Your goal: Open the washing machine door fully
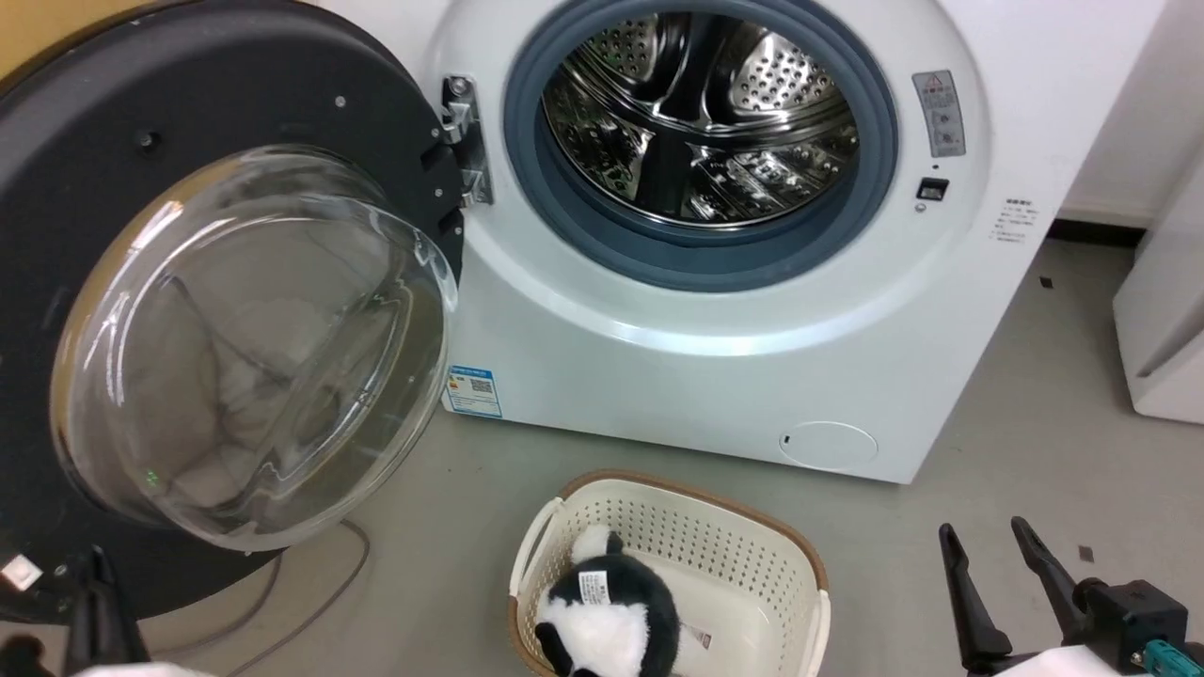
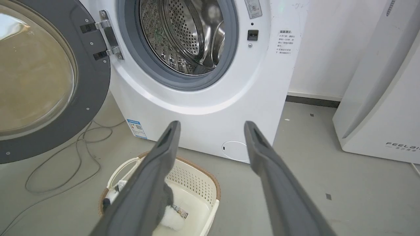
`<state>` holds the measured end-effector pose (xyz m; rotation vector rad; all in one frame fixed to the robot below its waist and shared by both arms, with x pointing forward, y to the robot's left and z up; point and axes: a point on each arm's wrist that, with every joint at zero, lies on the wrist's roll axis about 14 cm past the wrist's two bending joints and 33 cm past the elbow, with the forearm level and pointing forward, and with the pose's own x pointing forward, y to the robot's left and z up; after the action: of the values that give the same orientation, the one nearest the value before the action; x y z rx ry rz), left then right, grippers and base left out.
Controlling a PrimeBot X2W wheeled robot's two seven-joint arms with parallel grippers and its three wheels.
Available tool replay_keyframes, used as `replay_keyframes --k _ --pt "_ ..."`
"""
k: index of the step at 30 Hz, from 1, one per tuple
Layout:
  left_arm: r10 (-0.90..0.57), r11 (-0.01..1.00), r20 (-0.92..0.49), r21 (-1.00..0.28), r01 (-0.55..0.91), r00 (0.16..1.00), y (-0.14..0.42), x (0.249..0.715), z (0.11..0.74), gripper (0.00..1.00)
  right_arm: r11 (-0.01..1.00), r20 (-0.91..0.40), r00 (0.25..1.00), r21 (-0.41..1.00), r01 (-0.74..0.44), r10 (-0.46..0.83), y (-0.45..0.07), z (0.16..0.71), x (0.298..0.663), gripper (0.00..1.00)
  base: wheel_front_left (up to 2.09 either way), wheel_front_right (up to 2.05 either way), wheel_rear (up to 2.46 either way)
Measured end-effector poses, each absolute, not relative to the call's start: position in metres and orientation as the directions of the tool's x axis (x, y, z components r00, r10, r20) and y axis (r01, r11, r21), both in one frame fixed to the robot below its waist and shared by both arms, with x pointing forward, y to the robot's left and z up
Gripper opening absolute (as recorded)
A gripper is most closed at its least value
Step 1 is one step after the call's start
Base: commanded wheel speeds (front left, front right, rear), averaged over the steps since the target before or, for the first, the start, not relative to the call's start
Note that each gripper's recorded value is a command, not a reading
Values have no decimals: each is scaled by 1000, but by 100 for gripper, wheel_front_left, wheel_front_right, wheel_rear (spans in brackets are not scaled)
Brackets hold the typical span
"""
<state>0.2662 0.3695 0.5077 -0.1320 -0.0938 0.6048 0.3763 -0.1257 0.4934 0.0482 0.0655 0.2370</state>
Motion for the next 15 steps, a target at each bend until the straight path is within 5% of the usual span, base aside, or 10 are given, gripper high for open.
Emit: replay_keyframes --k 3,15 --pt "555 827 57 -148 -543 830 354 257 509 100 970 -51 969 57 -237 240 -124 496 377 100 0 0 0" --pt "333 940 60 -97 -327 941 269 275 512 100 976 -23 976 26 -217 218 -132 509 370 100 0 0 0"
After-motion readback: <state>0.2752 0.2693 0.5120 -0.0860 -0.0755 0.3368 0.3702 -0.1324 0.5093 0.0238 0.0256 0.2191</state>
